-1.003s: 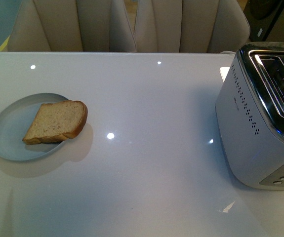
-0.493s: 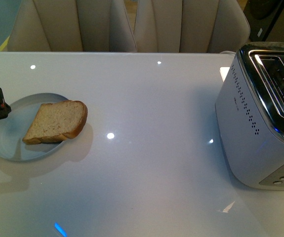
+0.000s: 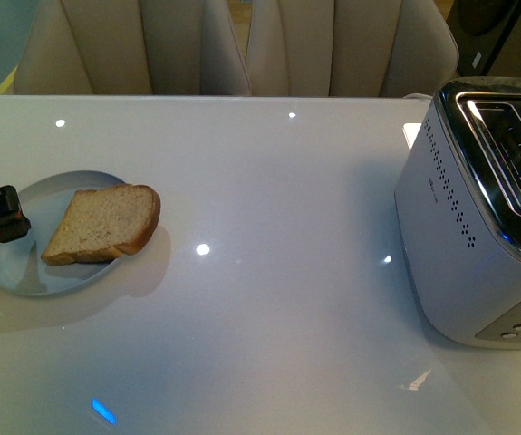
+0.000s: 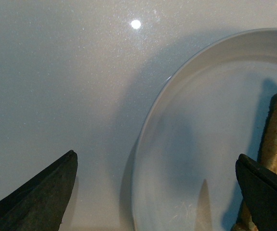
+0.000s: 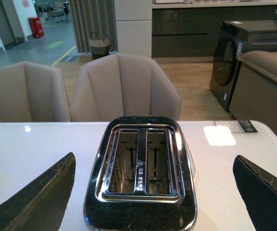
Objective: Left arm holds plate, right arm toasts bread
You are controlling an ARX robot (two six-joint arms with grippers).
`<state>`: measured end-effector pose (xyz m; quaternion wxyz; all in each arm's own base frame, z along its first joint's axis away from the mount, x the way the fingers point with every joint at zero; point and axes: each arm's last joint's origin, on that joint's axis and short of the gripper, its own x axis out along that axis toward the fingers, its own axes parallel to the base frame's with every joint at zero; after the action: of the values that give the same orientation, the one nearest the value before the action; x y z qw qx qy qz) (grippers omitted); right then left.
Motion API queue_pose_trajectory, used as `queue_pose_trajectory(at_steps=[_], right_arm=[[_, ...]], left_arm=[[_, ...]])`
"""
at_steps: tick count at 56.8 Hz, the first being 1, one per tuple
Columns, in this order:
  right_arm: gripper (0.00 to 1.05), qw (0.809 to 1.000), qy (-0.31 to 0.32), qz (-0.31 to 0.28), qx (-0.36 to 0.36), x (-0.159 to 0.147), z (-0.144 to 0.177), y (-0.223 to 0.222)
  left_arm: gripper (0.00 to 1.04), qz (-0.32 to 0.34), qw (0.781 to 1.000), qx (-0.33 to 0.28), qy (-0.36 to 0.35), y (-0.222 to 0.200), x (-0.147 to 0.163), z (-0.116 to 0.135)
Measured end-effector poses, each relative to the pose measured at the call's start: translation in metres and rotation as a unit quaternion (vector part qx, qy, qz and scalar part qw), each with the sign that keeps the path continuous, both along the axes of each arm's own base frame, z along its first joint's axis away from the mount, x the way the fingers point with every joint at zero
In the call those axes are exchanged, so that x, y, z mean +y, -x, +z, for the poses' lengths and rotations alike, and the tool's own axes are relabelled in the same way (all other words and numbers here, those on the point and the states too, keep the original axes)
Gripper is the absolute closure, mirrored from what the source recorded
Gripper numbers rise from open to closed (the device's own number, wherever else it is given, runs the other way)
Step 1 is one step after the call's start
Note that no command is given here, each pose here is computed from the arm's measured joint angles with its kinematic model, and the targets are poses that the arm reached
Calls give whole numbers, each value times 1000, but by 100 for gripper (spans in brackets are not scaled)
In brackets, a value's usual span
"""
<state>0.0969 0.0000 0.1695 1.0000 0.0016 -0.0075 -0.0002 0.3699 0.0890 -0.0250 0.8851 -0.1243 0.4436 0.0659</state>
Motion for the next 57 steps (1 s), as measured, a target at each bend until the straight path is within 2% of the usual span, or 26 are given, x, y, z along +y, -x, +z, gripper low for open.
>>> queue_pose_trajectory(at_steps=[10,23,28,33,38,57], right_arm=[[9,1000,0,0,0,0,0,0],[9,1000,0,0,0,0,0,0],[9,1000,0,0,0,0,0,0],[9,1000,0,0,0,0,0,0],[9,1000,0,0,0,0,0,0],[9,1000,0,0,0,0,0,0]], left_arm=[[7,-6,1000,11,-2,0,-4,-8],[56,4,1000,18,6,1,-5,-11],[69,10,1000,21,12,1,-5,-11],[90,24,999,28,29,2,-5,-11],[100,38,998,27,49,2,-4,-7],[101,82,990,35,106,19,-1,0]])
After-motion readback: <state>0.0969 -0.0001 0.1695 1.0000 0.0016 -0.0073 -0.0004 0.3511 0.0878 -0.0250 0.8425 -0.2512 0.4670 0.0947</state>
